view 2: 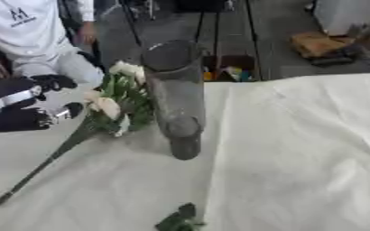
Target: Arrange flowers into the vase.
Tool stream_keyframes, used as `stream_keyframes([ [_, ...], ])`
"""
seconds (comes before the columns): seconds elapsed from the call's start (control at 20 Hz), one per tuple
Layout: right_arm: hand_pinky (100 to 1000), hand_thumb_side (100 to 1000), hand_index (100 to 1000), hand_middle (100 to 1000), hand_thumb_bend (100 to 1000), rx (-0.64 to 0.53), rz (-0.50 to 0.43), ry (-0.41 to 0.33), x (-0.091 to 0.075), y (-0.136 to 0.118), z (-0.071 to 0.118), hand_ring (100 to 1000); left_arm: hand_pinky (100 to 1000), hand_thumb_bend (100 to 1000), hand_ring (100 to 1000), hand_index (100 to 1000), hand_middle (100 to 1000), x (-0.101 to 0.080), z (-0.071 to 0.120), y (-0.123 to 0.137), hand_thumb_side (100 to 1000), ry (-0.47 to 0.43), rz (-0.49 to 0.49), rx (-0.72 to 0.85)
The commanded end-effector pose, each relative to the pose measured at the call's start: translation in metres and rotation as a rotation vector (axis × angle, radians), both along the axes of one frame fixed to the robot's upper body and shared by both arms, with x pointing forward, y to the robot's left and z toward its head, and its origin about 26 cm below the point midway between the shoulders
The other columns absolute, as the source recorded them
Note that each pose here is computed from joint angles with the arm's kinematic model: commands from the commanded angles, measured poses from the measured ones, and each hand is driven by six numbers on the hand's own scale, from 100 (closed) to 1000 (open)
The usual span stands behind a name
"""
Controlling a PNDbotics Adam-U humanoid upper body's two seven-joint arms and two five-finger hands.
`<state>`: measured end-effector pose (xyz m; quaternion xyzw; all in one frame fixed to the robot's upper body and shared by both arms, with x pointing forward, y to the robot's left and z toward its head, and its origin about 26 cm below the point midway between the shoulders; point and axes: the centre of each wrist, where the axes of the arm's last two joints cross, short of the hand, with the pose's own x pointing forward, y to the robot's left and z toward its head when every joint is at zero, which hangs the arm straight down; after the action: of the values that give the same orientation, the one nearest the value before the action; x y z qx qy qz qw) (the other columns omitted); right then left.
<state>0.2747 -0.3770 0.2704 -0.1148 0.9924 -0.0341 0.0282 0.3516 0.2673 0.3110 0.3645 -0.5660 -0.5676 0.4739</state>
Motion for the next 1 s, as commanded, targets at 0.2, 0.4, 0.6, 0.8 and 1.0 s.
stream_keyframes([
  [0.2, 626, 1000, 797, 695, 100, -0.022, -0.013, -0.019, -0.005, -0.001, 0.008, 738, 848, 348, 956, 1000, 1000, 0.007, 0.004, 0.001, 945, 0.022, 0.051, 0.051],
  [0.4, 626, 1000, 791, 692, 100, -0.02, -0.016, -0.011, -0.005, -0.001, 0.007, 738, 858, 440, 973, 1000, 1000, 0.023, -0.002, 0.008, 946, 0.078, 0.106, 0.042],
  [0.6, 626, 1000, 781, 688, 100, -0.016, -0.017, -0.005, -0.005, -0.001, 0.006, 738, 852, 465, 973, 1000, 999, 0.037, -0.009, 0.011, 979, 0.131, 0.122, 0.057],
  [0.8, 626, 1000, 777, 685, 100, -0.01, -0.02, -0.004, -0.005, -0.001, 0.005, 738, 848, 461, 971, 1000, 992, 0.051, -0.018, 0.016, 969, 0.163, 0.171, 0.045],
  [1.0, 627, 1000, 770, 683, 100, -0.007, -0.02, -0.004, -0.005, -0.001, 0.004, 738, 843, 458, 964, 1000, 978, 0.061, -0.029, 0.018, 976, 0.192, 0.194, 0.019],
])
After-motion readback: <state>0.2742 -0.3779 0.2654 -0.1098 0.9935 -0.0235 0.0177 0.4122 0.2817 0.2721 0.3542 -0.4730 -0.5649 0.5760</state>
